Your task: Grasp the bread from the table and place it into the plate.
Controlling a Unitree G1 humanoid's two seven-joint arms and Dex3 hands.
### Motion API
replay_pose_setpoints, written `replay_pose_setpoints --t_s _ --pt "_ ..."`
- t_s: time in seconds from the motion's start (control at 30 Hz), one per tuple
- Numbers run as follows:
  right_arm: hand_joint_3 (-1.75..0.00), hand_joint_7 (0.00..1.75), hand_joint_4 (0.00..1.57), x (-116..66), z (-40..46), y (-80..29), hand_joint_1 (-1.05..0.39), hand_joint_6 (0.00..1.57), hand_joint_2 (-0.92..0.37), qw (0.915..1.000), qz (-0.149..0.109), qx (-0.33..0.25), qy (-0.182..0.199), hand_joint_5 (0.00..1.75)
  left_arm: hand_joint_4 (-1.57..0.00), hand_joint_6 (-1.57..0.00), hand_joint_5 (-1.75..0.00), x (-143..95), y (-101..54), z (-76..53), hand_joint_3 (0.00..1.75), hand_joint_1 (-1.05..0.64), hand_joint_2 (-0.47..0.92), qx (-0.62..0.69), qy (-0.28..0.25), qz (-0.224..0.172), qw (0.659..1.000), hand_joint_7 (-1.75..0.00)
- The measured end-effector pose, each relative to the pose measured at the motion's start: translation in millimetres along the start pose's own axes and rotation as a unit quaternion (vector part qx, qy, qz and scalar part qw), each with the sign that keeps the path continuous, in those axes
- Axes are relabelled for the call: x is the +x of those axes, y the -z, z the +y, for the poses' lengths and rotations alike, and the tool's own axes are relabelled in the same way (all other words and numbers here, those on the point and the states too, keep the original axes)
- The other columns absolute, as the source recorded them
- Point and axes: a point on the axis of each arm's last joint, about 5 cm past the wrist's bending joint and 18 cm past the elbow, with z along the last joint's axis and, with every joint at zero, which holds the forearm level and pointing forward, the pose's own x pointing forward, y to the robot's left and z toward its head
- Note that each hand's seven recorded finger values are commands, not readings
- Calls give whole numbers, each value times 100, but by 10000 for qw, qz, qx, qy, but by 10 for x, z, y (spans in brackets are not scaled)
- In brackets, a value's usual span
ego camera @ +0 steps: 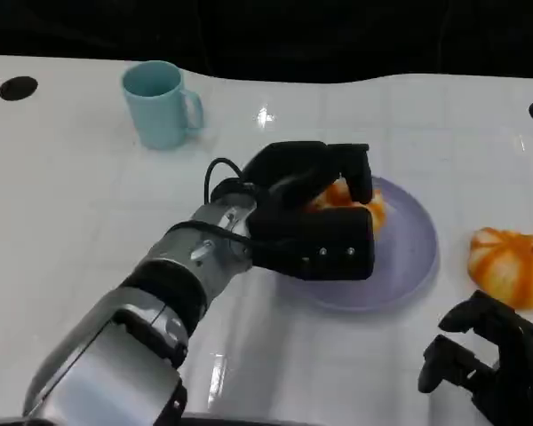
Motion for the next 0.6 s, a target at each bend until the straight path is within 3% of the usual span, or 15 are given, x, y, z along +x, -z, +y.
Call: replay_pose_setpoints --t_s 0.07,0.2,0.3,0.4,0.6 --pt "-22 109 71 0 0 0 -52 76 -92 10000 -2 4 -2 154 -24 -37 -65 11 -5 23 39 -54 92 90 250 15 9996 -19" --pt "-22 110 72 0 0 0 -52 76 -92 10000 -3 7 -3 154 -4 -22 -48 14 3 42 44 -69 92 110 686 97 9975 -9" --pt "-22 109 72 1 2 1 -52 77 -92 10000 1 4 -6 154 0 -13 -20 12 13 51 54 -81 92 101 896 138 9958 -3" --pt "-22 109 72 1 1 1 -52 77 -92 10000 -1 7 -6 155 0 -9 -7 9 29 78 59 -90 92 244 1089 168 9936 -1" --pt "-21 110 72 1 1 1 -53 77 -92 10000 -1 6 -7 155 -2 -10 -6 16 39 143 63 -96 92 519 1277 164 9903 -2"
